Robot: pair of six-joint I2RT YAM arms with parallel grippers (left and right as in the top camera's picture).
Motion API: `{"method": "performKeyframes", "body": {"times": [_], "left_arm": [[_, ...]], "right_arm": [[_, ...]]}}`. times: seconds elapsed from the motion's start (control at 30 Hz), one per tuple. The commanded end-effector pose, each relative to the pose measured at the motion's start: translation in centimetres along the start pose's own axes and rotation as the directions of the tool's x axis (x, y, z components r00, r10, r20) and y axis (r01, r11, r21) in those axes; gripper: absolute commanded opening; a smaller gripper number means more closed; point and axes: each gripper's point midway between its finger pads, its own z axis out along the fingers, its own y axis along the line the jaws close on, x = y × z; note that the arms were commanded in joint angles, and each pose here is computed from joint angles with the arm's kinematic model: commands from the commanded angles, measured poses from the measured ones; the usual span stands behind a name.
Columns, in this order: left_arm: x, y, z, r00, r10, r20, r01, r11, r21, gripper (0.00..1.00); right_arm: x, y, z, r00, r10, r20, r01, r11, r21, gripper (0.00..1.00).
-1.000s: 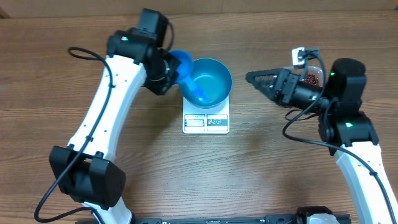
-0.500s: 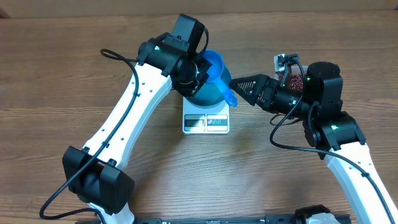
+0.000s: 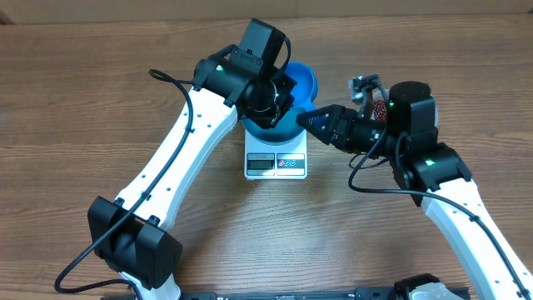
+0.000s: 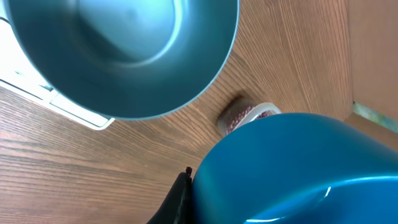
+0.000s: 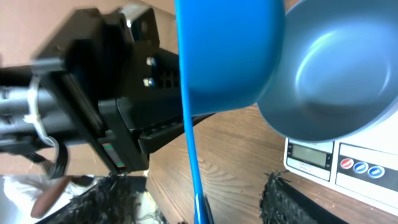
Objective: Scoop item into bowl and weigh 150g on scale
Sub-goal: 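Move the right gripper to the scoop handle above the bowl, then close the right gripper on the blue scoop handle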
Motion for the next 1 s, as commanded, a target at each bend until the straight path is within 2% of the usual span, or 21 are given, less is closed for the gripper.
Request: {"method": "performKeyframes", "body": {"times": [0.0, 0.17, 0.43, 0.57, 0.73, 0.97], "left_arm": [[0.8, -0.9, -1.1, 1.0, 0.004, -0.011, -0.004, 0.999, 0.036, 0.04], [0.7, -0.8, -1.1, 1.0, 0.006, -0.005, -0.006, 0.999, 0.032, 0.04], [-0.3, -0.7, -1.3, 1.0, -0.007, 0.023, 0.006, 1.0, 0.03, 0.04], [-1.3, 0.0, -1.5, 0.999, -0.034, 0.037, 0.034, 0.999, 0.006, 0.04], [-2.8, 0.7, -1.9, 0.991, -0.126, 0.054, 0.126, 0.992, -0.003, 0.04], [-3.1, 0.2, -1.9, 0.96, -0.275, 0.054, 0.274, 0.961, 0.026, 0.04]], "right_arm": [[-0.7, 1.2, 0.0, 0.998, -0.058, 0.023, 0.058, 0.998, -0.02, 0.67], [-0.9, 1.4, 0.0, 0.997, -0.071, 0.033, 0.072, 0.997, -0.028, 0.66], [-1.0, 1.4, 0.0, 0.997, -0.071, 0.034, 0.072, 0.997, -0.028, 0.54], [-1.1, 1.3, 0.0, 0.997, -0.071, 0.042, 0.072, 0.997, -0.021, 0.51], [-1.8, 1.9, -0.1, 0.993, -0.093, 0.073, 0.096, 0.995, -0.039, 0.51], [-3.6, 2.5, -0.3, 0.987, -0.049, 0.151, 0.056, 0.997, -0.044, 0.52]]}}
